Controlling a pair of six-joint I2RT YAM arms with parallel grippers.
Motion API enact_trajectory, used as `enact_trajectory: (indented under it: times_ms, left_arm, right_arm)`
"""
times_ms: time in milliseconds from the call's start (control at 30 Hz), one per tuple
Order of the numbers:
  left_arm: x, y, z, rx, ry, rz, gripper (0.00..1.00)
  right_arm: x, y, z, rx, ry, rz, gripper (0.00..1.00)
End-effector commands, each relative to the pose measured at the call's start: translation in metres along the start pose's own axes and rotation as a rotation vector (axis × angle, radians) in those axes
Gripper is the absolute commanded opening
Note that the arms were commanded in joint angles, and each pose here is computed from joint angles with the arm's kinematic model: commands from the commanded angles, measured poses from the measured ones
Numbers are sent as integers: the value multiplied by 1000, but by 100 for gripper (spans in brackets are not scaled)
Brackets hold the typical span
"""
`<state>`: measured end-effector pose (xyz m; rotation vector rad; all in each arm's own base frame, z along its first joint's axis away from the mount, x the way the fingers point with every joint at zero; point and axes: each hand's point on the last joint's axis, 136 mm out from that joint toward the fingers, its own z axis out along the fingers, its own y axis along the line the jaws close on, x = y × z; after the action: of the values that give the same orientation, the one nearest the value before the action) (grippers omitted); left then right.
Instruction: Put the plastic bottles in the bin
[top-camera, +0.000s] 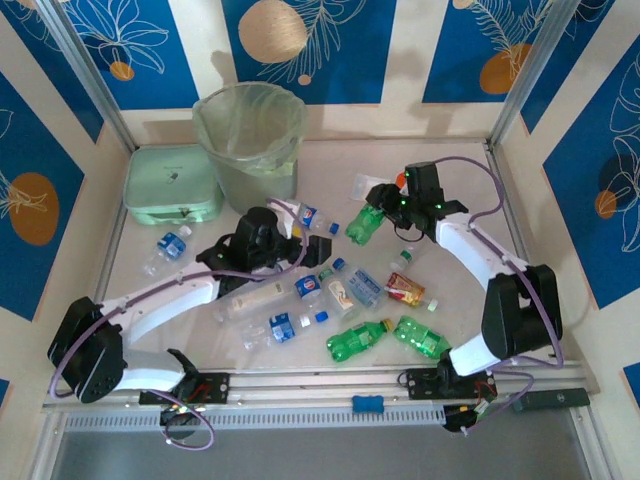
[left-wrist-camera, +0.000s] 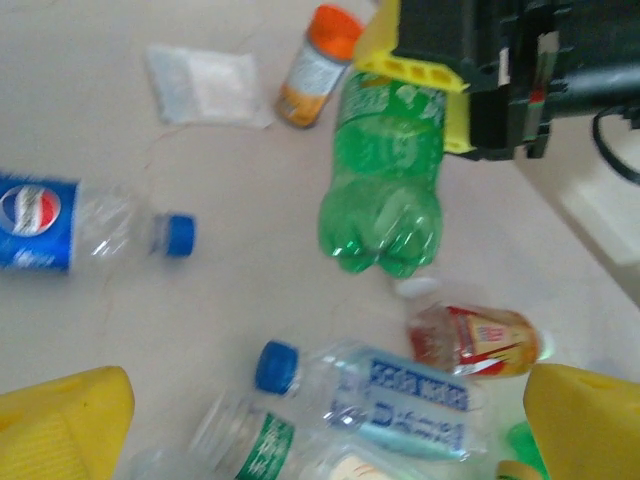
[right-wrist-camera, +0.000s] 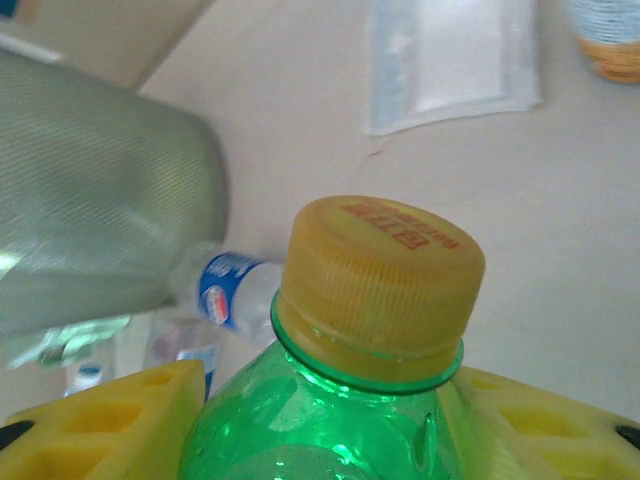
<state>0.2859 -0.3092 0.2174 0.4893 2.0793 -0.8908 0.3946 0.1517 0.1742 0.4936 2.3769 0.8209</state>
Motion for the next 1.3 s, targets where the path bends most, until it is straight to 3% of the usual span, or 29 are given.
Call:
enact_trajectory:
  times_ms: [0, 300, 600, 700, 967, 1267]
  left_arm:
    - [-5, -27, 7, 127, 43, 83, 100]
    - [-2, -52, 40, 283, 144, 30, 100]
    - [6, -59, 48, 334, 181, -23, 96]
    - [11, -57, 49, 327, 189, -33, 88]
    - [11, -52, 51, 303, 169, -38, 52]
    - [3, -42, 43, 237, 109, -37, 49]
  right_arm:
    - [22, 30, -21, -118, 104, -135, 47]
    - [44, 71, -48, -274, 150, -232, 47]
    - [51, 82, -46, -295, 149, -255, 47]
    - [52, 84, -46, -298, 149, -254, 47]
    - [56, 88, -48, -312, 155, -245, 47]
    - [51, 95, -55, -327, 137, -231, 58]
